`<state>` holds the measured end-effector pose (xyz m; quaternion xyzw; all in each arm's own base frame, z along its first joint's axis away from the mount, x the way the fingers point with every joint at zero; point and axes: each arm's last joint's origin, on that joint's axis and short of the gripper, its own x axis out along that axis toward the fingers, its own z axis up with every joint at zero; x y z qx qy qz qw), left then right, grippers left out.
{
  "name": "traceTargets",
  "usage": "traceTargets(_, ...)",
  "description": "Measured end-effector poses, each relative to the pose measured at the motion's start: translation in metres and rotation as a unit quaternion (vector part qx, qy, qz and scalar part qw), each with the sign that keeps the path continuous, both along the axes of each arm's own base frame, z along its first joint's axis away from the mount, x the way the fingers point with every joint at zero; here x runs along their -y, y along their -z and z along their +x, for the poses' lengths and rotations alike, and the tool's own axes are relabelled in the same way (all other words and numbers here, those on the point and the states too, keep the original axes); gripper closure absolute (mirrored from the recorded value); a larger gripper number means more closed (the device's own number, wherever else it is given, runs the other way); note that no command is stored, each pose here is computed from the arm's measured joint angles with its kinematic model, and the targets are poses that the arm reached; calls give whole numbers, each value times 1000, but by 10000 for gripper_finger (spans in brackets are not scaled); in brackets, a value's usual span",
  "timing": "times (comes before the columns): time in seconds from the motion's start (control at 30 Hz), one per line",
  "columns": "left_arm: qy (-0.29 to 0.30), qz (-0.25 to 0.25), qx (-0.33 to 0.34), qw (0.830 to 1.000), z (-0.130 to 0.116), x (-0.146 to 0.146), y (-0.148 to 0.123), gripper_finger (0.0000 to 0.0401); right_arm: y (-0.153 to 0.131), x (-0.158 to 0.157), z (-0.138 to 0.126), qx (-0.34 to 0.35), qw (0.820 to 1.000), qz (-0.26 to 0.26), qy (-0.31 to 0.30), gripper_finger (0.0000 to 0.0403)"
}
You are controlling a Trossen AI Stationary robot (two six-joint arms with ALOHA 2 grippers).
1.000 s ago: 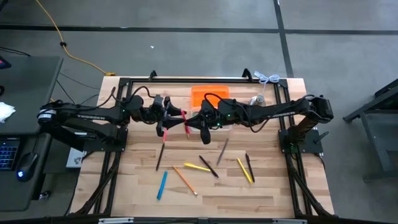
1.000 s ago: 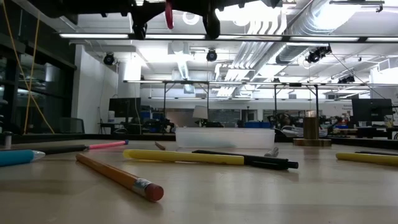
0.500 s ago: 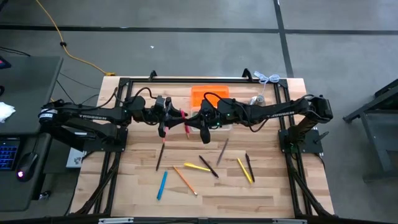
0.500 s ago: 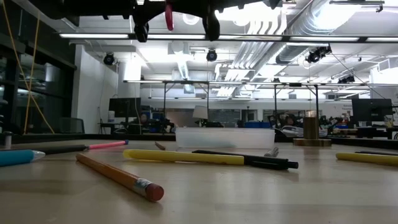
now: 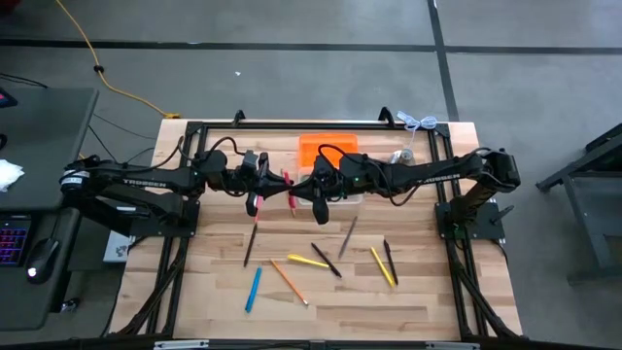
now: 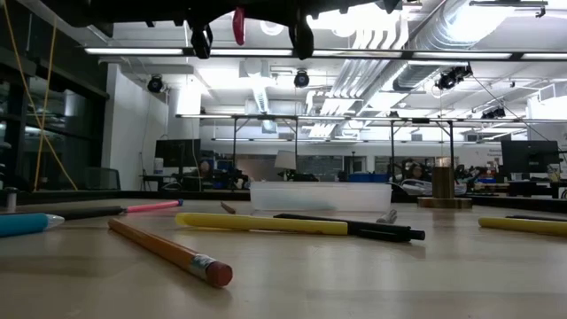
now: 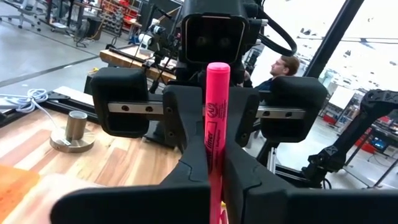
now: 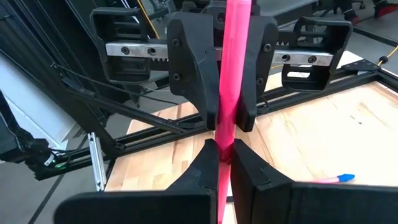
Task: Pick & place school supplies into a supply box
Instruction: Put the pink highlighter into the supply box
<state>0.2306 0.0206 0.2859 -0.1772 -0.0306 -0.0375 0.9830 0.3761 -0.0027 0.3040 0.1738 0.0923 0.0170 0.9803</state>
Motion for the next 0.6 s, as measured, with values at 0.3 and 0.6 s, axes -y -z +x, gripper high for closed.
traceTargets(0.3, 0, -2, -1, 1000, 0, 0, 0, 367, 0, 0, 0, -2, 1000, 6, 0, 393)
traceTargets(0.6, 0, -1, -10, 1000, 0, 0, 2, 367, 2, -1, -1, -17, 1000, 10, -11, 363)
